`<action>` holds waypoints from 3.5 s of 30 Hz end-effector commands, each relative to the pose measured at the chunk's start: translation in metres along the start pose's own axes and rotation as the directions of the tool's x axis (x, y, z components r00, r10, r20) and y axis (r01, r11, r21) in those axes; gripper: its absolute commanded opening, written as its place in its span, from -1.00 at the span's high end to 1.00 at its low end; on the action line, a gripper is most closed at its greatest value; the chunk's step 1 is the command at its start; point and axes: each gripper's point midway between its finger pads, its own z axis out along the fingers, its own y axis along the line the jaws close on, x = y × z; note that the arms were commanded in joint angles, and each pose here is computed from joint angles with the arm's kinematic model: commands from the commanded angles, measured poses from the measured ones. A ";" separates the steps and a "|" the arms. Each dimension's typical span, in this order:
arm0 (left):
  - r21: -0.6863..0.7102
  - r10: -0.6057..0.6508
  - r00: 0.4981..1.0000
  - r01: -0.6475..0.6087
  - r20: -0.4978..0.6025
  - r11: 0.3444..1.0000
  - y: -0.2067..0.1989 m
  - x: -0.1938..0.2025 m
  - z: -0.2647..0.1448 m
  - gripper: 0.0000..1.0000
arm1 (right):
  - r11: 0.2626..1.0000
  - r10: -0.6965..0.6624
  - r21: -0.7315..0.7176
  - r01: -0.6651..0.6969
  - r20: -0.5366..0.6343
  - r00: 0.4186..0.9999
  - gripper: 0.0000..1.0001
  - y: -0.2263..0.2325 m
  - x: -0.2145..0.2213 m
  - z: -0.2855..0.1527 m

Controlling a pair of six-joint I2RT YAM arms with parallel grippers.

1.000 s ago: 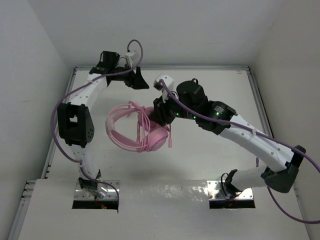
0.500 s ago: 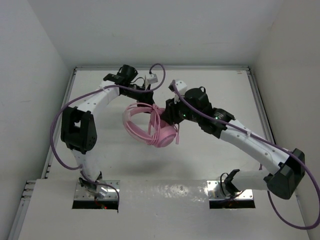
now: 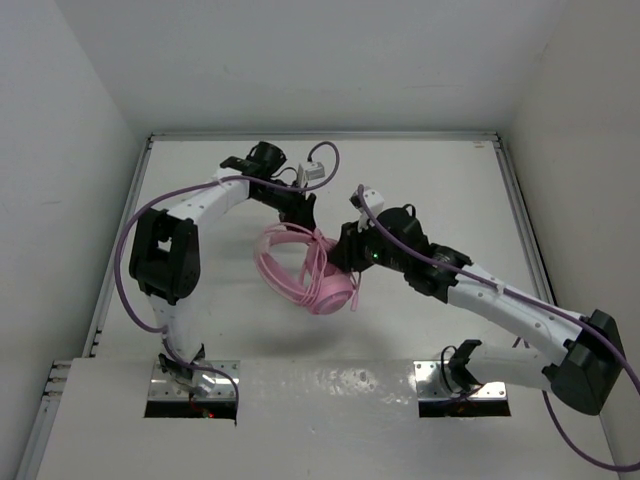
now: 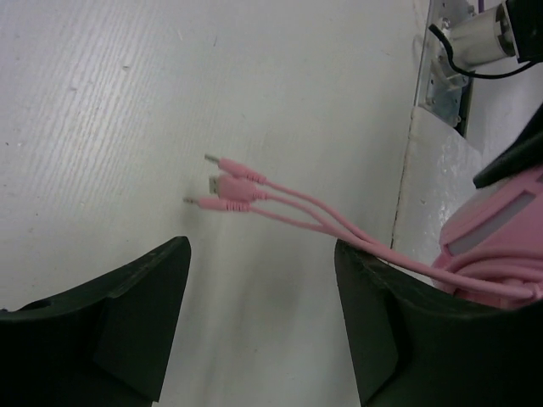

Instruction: Wrap the headphones

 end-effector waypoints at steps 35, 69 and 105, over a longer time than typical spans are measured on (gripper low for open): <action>-0.285 0.017 0.976 0.046 0.217 0.958 0.069 -0.080 -0.056 -0.59 | 0.983 -0.135 -0.146 0.110 -0.179 0.975 1.00 0.078 0.038 0.066; -0.539 -0.021 0.971 0.151 0.240 0.829 0.119 -0.049 -0.144 -0.67 | 0.947 -0.194 0.221 0.232 -0.181 0.964 -0.56 0.005 -0.032 0.164; -0.685 -0.136 0.730 0.678 0.670 0.266 0.133 0.042 -0.352 -0.79 | 0.401 0.326 0.814 -0.421 0.302 0.896 -0.98 -0.247 0.010 -0.163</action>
